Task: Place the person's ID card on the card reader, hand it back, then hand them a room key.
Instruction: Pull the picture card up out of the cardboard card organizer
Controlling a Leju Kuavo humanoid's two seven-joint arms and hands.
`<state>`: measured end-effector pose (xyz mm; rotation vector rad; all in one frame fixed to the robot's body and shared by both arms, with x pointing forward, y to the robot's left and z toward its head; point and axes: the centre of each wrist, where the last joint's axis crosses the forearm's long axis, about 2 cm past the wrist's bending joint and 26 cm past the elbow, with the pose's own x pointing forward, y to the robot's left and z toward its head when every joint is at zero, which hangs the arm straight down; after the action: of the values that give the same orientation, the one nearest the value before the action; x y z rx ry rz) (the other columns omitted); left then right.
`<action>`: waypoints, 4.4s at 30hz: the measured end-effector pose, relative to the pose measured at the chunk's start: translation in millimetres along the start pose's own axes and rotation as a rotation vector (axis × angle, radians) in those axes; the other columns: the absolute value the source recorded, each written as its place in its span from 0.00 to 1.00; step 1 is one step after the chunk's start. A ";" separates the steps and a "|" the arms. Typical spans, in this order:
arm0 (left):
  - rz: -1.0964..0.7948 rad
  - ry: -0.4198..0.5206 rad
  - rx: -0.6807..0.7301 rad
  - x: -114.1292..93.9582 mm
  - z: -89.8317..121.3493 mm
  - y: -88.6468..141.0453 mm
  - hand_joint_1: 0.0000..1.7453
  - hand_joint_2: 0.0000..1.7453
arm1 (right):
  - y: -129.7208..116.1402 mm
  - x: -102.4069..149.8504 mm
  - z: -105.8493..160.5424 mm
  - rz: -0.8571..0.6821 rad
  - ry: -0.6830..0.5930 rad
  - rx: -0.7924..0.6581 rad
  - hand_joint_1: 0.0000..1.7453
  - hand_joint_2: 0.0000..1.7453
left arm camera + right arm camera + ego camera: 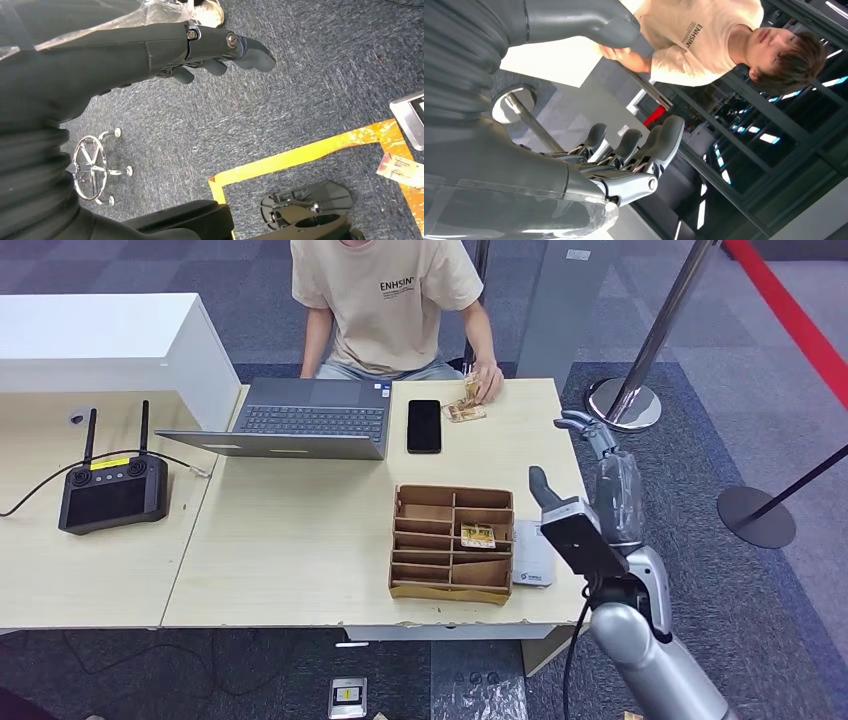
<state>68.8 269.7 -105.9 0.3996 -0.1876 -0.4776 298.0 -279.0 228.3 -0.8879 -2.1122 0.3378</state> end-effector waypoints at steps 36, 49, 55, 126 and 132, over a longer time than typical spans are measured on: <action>0.006 -0.004 0.007 2.2 0.7 -1.0 0.00 1.00 | 59.3 8.7 55.9 0.002 0.065 0.106 0.47 1.00; -0.001 -0.039 0.012 3.4 1.5 -2.5 0.00 1.00 | 75.1 1.4 62.4 -0.088 0.129 0.151 0.60 1.00; -0.005 -0.042 0.011 3.9 1.9 -3.3 0.00 1.00 | 81.9 -4.9 67.9 -0.085 0.151 0.183 0.58 1.00; -0.017 -0.031 0.015 3.7 1.9 -3.3 0.00 1.00 | 100.2 -27.7 101.9 0.265 0.068 0.308 0.30 1.00; -0.019 -0.031 0.015 3.7 1.9 -3.3 0.00 1.00 | 99.7 -27.8 101.8 0.309 0.067 0.294 0.30 1.00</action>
<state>70.2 264.7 -105.3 0.4093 -0.2178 -0.5015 280.1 -220.8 96.6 -1.0311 -1.8034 0.7468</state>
